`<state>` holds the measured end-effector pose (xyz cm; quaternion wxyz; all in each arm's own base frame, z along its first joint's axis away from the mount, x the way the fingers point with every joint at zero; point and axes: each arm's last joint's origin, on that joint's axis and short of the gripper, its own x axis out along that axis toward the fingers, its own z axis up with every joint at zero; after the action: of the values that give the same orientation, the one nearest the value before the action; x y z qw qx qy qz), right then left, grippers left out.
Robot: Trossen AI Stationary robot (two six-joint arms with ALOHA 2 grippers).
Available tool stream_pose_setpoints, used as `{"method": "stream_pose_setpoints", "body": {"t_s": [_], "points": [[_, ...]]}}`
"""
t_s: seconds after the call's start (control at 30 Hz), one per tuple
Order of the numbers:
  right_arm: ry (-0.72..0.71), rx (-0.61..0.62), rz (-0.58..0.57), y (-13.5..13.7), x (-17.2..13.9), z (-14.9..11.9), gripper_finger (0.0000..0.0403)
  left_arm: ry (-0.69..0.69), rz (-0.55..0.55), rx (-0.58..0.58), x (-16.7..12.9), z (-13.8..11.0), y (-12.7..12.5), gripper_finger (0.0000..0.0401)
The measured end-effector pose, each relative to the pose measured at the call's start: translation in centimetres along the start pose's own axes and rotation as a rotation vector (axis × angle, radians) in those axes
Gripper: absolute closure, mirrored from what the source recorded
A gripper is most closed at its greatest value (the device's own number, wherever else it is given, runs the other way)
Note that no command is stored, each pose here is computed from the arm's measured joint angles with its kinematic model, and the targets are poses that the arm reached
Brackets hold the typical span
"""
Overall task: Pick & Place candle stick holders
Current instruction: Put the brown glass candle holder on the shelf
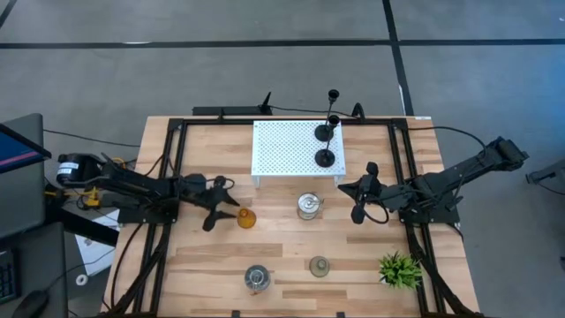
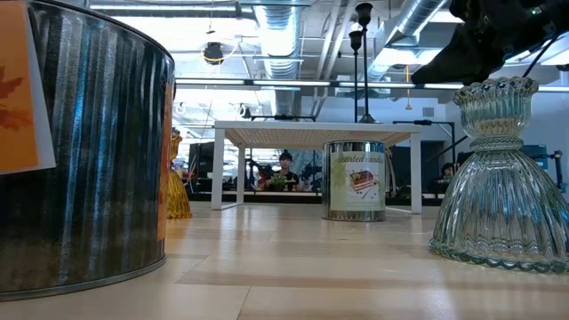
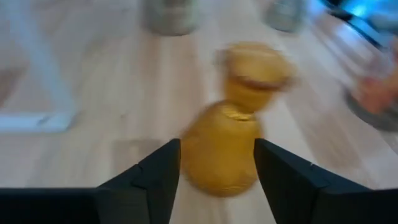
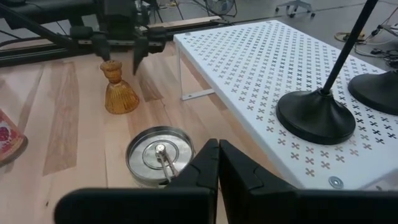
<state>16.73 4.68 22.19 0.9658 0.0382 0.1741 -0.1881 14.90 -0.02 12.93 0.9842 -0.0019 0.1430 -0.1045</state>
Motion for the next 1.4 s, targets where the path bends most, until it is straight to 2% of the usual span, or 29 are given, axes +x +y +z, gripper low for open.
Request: {"method": "stream_pose_setpoints", "body": {"t_s": [0.13, 0.23, 0.37, 0.57, 0.87, 1.1, 1.4], "points": [[-0.002, 0.006, 0.000, 0.0, 0.0, 0.0, 0.0402, -0.004, -0.044, 0.100, 0.1, 0.0, -0.4, 0.0187], [-0.004, 0.030, -0.004, -0.1, 0.0, 0.1, 0.0402, -0.002, -0.003, 0.112, 0.1, 0.0, -0.3, 0.0183], [-0.013, 0.050, -0.012, -0.2, 0.2, 0.2, 0.0402, -0.015, 0.014, 0.113, 0.1, 0.2, -0.3, 0.0174], [-0.018, 0.063, -0.034, -0.5, 0.4, 0.3, 0.0402, -0.055, -0.003, 0.028, 0.3, 0.5, -0.3, 0.0147], [-0.017, 0.063, -0.034, -0.5, 0.4, 0.3, 0.0402, -0.129, -0.032, 0.051, 1.1, 0.8, -0.6, 0.0106], [-0.017, 0.063, -0.034, -0.5, 0.4, 0.3, 0.0402, -0.078, -0.060, 0.047, 2.5, 0.5, -0.8, 0.0095], [-0.016, 0.062, -0.033, -0.5, 0.4, 0.3, 0.0402, -0.071, -0.067, 0.048, 5.2, 1.8, -0.5, 0.0096]]}}
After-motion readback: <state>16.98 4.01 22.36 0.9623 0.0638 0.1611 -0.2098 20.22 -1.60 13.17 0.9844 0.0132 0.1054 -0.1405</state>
